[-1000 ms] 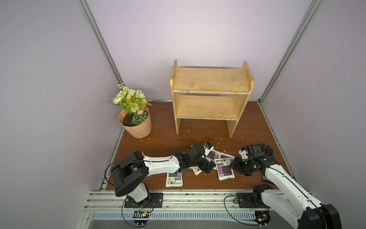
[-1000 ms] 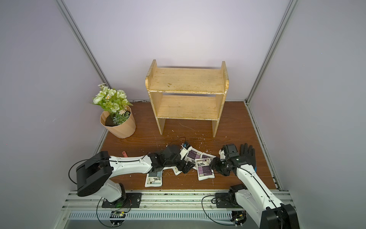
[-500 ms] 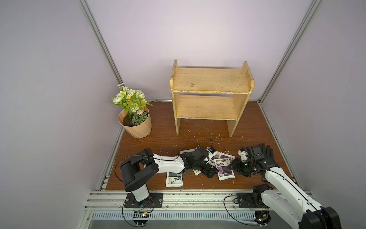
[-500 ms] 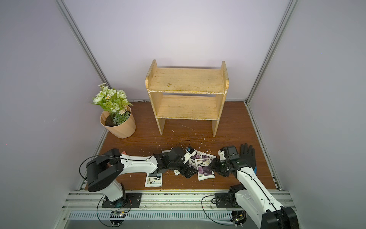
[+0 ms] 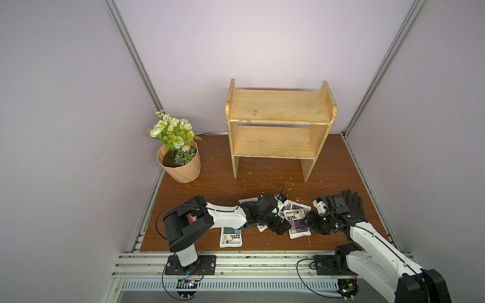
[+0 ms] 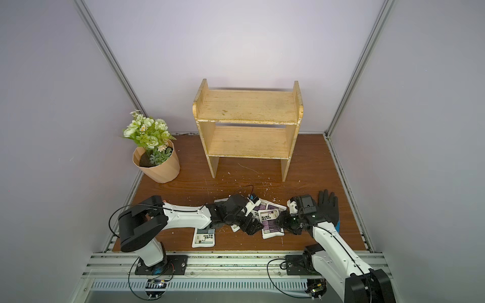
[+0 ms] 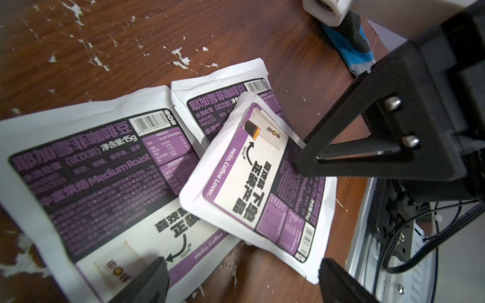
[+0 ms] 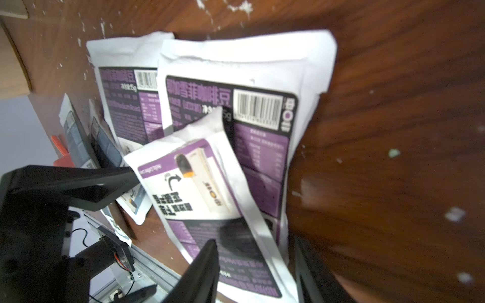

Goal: Place the bagged coffee beans on the shelf by color
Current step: Pick up the bagged coffee beans at the center of the board.

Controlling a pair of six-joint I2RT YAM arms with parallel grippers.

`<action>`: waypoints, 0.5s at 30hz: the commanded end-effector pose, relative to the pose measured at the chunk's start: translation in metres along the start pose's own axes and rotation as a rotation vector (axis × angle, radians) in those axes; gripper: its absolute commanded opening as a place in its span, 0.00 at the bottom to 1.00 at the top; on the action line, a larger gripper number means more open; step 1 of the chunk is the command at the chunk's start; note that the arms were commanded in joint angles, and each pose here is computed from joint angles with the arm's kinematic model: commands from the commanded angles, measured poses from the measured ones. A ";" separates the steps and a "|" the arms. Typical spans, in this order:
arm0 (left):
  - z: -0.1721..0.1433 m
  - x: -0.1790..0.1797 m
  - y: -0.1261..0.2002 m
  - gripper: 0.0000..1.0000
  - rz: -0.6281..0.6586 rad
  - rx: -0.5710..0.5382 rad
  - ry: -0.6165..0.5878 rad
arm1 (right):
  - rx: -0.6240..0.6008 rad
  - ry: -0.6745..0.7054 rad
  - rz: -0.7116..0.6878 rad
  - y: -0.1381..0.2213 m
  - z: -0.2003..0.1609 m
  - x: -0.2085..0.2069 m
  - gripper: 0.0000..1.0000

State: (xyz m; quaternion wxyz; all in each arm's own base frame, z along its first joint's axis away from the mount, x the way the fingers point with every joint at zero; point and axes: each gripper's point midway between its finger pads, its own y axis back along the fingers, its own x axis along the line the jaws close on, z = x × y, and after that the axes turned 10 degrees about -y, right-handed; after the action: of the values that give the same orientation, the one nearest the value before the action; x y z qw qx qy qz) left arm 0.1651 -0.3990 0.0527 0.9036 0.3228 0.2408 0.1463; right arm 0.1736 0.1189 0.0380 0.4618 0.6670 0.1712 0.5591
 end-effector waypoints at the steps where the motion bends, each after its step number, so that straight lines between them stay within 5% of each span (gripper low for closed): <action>1: -0.010 -0.010 -0.008 0.88 -0.031 0.052 0.016 | 0.022 0.013 0.037 0.000 -0.004 0.008 0.44; 11: -0.020 -0.014 -0.015 0.73 -0.040 0.086 -0.002 | 0.100 0.113 0.187 0.004 -0.021 0.042 0.27; 15: -0.021 -0.015 -0.014 0.50 -0.044 0.079 -0.008 | 0.111 0.122 0.183 0.001 -0.024 0.044 0.27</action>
State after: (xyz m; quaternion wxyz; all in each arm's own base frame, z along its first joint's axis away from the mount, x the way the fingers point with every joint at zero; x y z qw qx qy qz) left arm 0.1540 -0.4068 0.0416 0.8979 0.3412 0.2451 0.1313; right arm 0.1645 0.1486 0.0527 0.3909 0.6692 0.1761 0.6069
